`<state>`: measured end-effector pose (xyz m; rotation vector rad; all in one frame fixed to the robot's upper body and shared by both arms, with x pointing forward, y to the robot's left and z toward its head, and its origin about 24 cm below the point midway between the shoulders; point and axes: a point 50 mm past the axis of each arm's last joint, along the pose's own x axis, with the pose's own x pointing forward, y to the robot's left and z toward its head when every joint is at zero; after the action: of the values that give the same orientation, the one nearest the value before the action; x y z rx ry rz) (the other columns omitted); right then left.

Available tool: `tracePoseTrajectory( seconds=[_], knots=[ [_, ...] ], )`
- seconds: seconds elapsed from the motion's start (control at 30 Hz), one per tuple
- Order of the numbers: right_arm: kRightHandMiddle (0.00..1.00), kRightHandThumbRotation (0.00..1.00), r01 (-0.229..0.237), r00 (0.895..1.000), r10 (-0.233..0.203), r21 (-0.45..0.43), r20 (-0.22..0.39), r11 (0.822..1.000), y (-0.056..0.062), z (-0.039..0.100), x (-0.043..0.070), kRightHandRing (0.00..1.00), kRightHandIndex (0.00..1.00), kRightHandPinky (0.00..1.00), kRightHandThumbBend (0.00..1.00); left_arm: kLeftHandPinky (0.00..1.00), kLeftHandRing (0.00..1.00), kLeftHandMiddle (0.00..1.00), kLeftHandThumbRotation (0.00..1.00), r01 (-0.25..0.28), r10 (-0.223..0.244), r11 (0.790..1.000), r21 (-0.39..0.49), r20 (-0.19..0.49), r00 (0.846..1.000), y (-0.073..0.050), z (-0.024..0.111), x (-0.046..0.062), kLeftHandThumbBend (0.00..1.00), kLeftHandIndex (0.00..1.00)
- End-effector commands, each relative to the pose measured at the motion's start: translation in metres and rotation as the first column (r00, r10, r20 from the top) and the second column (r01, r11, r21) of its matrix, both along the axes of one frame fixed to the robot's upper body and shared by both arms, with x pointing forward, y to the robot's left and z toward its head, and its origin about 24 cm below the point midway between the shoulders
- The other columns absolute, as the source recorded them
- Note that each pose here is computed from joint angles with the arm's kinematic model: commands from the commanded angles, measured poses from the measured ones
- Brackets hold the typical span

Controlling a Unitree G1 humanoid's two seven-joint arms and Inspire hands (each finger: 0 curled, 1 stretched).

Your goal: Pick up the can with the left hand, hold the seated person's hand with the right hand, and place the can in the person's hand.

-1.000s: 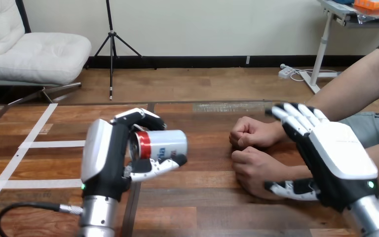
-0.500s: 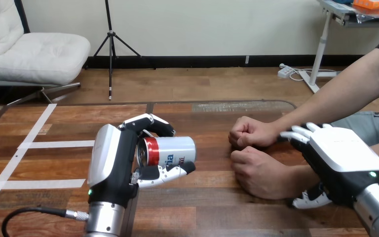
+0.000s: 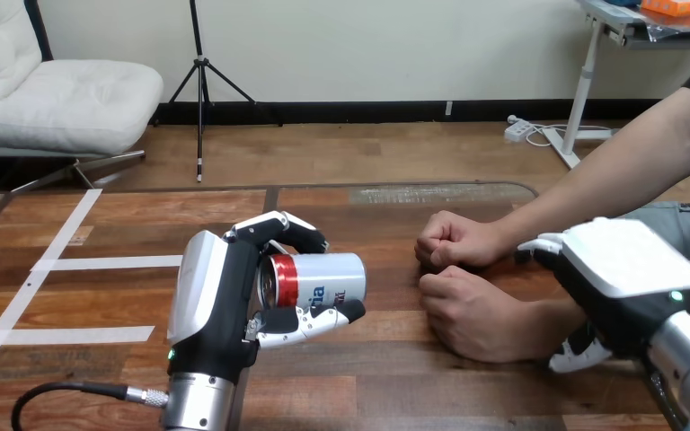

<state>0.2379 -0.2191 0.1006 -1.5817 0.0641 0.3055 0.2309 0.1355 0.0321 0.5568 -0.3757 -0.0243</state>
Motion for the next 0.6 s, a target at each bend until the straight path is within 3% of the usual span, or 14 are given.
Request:
tracePoseTrajectory(
  seconds=[0.0, 0.57],
  knots=[
    [0.88, 0.12, -0.032, 0.997, 0.037, -0.076, 0.062, 0.997, 0.006, 0.025, 0.014, 0.89, 0.82, 0.96, 0.86, 0.31, 0.36, 0.42, 0.00, 0.041, -0.038, 0.999, -0.023, 0.131, 0.991, -0.008, 0.026, 0.007, 0.74, 0.44],
    [0.87, 0.10, -0.027, 1.000, 0.028, -0.167, 0.005, 0.986, 0.004, 0.022, 0.025, 0.89, 0.82, 0.97, 0.83, 0.31, 0.36, 0.42, 0.00, 0.051, -0.047, 0.998, -0.028, 0.133, 0.990, -0.009, 0.026, 0.005, 0.73, 0.44]
  ],
)
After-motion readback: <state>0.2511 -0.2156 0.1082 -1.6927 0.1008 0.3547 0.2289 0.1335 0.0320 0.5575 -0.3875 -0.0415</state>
